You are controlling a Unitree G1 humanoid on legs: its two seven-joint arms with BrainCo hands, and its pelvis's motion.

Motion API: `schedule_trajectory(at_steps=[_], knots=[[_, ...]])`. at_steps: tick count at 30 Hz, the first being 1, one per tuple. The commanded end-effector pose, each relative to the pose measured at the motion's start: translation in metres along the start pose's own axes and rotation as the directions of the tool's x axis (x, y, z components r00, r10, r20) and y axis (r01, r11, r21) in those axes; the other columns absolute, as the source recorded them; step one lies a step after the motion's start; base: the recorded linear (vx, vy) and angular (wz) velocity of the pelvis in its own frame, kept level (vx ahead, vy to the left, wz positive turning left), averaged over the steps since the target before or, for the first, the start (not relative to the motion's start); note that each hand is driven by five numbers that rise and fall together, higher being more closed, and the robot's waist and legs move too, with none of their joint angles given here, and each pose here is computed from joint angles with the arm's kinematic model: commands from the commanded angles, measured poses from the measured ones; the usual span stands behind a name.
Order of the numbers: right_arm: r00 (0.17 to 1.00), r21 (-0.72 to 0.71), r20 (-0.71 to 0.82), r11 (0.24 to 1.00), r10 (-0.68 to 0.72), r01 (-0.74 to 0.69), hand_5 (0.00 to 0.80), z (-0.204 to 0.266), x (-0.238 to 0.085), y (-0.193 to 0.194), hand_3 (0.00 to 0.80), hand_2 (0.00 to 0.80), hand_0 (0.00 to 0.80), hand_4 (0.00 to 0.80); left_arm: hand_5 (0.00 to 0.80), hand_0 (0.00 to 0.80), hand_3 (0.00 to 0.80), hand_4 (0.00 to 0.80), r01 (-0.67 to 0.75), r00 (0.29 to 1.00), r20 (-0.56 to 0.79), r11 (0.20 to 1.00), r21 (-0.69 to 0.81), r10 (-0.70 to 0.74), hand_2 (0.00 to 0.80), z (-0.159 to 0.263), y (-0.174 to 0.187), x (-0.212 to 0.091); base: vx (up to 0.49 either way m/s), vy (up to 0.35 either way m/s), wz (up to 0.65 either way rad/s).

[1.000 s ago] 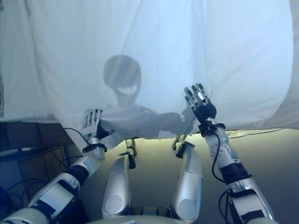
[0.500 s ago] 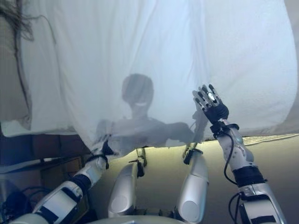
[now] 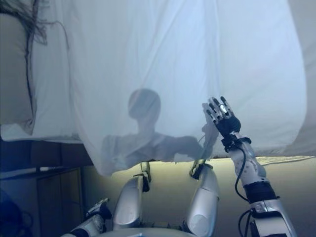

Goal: Make the bed neatly

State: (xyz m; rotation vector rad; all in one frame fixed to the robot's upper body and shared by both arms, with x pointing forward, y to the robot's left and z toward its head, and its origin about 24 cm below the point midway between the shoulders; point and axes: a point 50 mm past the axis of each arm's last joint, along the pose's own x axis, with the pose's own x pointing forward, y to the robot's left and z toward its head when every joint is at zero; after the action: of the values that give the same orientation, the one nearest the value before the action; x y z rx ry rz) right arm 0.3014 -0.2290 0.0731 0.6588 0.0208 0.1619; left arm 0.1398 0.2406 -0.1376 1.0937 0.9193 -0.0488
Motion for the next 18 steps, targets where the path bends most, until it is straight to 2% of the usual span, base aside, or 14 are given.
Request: schedule_trajectory(at_steps=[1, 5, 10, 13, 18], knots=[[0.999, -0.027, 0.027, 0.999, 0.023, -0.022, 0.000, 0.010, -0.003, -0.001, 0.000, 0.000, 0.000, 0.000, 0.000, 0.000, 0.000, 0.000, -0.250, 0.966, 0.032, 0.955, -0.157, 0.258, 0.000, 0.005, 0.044, 0.010, 0.086, 0.114, 0.07], [1.000, -0.043, 0.014, 0.999, 0.000, 0.001, 0.000, 0.018, -0.002, -0.008, 0.000, 0.000, 0.000, 0.000, 0.000, 0.000, 0.000, 0.000, -0.356, 0.894, 0.151, 0.873, -0.332, 0.422, 0.000, 0.047, 0.075, 0.012, 0.033, 0.092, 0.08], [0.999, -0.022, 0.035, 1.000, 0.005, -0.005, 0.000, 0.020, 0.002, -0.005, 0.000, 0.000, 0.000, 0.000, 0.000, 0.000, 0.000, 0.000, -0.430, 0.791, 0.240, 0.790, -0.437, 0.563, 0.000, 0.078, 0.106, 0.008, -0.028, -0.072, 0.04], [0.998, 0.007, 0.058, 1.000, 0.024, -0.024, 0.000, 0.015, 0.005, -0.001, 0.000, 0.000, 0.000, 0.000, 0.000, 0.000, 0.000, 0.000, -0.466, 0.743, 0.267, 0.761, -0.451, 0.614, 0.000, 0.087, 0.120, 0.007, -0.069, -0.175, 0.01], [0.995, 0.006, 0.082, 0.998, 0.060, -0.061, 0.000, 0.015, 0.011, 0.010, 0.000, 0.000, 0.000, 0.000, 0.000, 0.000, 0.000, 0.000, -0.496, 0.740, 0.284, 0.780, -0.382, 0.609, 0.000, 0.092, 0.124, 0.009, -0.043, -0.053, -0.02]])
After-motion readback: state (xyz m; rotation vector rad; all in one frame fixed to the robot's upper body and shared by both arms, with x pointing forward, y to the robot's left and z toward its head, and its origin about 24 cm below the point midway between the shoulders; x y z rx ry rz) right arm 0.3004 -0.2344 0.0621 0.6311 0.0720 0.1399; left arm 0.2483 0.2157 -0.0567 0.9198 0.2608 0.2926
